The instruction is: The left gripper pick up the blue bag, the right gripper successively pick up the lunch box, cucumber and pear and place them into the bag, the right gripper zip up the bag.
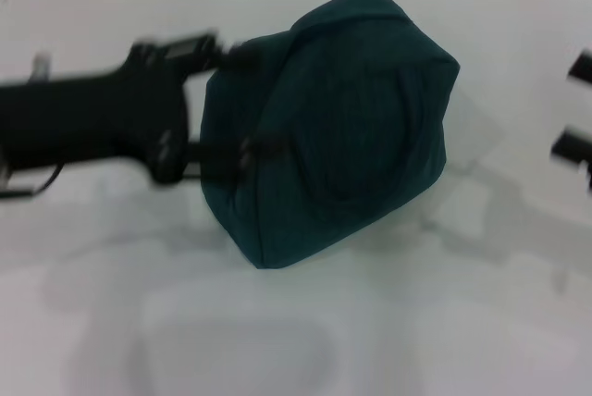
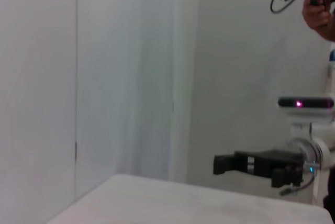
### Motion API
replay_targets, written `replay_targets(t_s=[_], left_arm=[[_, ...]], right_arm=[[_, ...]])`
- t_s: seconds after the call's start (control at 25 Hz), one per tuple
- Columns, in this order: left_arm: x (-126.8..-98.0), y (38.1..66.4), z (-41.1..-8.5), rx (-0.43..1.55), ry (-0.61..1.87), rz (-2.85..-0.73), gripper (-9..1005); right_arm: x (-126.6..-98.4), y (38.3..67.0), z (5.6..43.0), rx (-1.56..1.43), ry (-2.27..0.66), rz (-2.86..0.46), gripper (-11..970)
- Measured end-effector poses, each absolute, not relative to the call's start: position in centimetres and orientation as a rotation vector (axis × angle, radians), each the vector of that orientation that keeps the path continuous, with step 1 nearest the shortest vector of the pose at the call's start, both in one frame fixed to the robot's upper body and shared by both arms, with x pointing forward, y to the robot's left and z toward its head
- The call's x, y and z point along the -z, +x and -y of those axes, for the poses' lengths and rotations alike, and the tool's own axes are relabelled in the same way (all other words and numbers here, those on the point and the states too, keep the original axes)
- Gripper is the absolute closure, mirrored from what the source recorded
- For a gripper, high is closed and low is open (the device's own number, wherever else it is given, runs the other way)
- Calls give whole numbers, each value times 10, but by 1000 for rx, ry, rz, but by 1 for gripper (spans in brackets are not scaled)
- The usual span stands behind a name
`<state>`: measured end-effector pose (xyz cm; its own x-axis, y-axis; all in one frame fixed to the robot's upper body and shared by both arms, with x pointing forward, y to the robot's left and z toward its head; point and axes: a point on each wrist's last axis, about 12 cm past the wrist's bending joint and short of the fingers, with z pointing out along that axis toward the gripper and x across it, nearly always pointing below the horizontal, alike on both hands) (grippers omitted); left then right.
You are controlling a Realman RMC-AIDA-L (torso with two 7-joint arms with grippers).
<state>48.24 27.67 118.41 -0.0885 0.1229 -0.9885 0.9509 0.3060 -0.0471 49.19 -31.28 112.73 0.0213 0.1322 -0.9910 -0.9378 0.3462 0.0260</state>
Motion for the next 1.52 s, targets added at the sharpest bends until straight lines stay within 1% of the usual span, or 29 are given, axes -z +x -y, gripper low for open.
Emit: replay_targets(t_s=[0.12,0.36,0.52,0.6,0.76,0.88,1.52], left_arm=[[-1153,463,-293,945,1006,-1550,115],[-1081,429,-316,911,936,-1644,109],[-1052,417,-321,906,904,-1690,109],[-1043,415,-322,901,898,-1715,110],[-1031,414,-322,872,884,-1738,110],[-1030,413,-323,864,884,-1737,110],[-1028,407,-323,866,885,-1736,112]], right_arm=[[-1116,478,310,-1024,-924,-1308,78],[-1078,455,300,-1032,-998,-1451,85],[-1055,449,295,-1007,-978,-1515,90],[-1045,448,294,-990,-967,-1546,90],[-1030,447,291,-948,-958,-1589,90],[-1026,446,290,-931,-956,-1610,90],[-1024,447,287,-921,-971,-1601,90]])
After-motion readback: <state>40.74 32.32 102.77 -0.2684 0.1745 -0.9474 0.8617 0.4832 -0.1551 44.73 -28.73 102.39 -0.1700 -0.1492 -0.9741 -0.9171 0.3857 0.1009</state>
